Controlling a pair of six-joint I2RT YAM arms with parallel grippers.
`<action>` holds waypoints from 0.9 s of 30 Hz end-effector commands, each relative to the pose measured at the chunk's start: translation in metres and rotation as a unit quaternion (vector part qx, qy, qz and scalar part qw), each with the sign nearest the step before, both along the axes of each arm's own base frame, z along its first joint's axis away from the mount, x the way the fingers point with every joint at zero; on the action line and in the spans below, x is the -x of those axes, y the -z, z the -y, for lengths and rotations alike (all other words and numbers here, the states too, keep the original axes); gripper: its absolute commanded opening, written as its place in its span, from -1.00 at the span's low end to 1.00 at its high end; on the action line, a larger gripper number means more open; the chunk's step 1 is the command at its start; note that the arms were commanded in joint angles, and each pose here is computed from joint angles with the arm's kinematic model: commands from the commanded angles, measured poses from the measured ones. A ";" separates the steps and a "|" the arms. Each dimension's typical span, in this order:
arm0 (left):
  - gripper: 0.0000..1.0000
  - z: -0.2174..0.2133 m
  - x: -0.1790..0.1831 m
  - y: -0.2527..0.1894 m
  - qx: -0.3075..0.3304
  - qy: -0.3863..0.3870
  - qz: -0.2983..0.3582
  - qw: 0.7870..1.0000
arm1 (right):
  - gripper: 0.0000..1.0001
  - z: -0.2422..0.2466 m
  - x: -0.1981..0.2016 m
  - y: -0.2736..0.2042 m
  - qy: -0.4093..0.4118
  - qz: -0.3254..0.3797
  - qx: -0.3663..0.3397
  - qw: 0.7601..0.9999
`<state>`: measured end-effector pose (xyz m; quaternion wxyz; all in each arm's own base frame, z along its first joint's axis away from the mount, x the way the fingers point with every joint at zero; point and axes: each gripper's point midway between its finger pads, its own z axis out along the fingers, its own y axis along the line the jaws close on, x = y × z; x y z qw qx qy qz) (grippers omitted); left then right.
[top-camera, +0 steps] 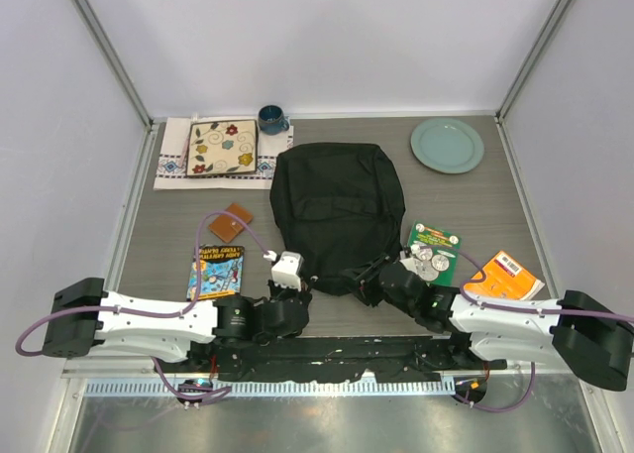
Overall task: Pack the student bag
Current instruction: Unzip the student bag at the center of the board.
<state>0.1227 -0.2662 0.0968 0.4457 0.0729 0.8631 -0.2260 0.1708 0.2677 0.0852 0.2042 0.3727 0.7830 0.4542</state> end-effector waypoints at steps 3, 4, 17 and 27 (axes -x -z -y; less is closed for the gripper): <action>-1.00 0.012 -0.005 -0.020 0.023 -0.003 0.021 1.000 | -0.80 -0.008 -0.012 -0.016 0.016 0.033 -0.032 0.999; -1.00 0.012 -0.006 -0.020 0.023 -0.004 0.021 0.999 | -0.98 -0.007 -0.011 -0.014 0.013 0.036 -0.030 0.999; -1.00 -0.094 -0.054 -0.017 -0.032 -0.185 0.027 0.982 | -0.98 0.020 0.010 0.015 -0.041 0.073 0.043 0.996; -1.00 -0.124 -0.087 -0.027 -0.056 -0.225 0.048 0.972 | -0.98 0.025 0.019 0.016 -0.074 0.095 0.065 0.991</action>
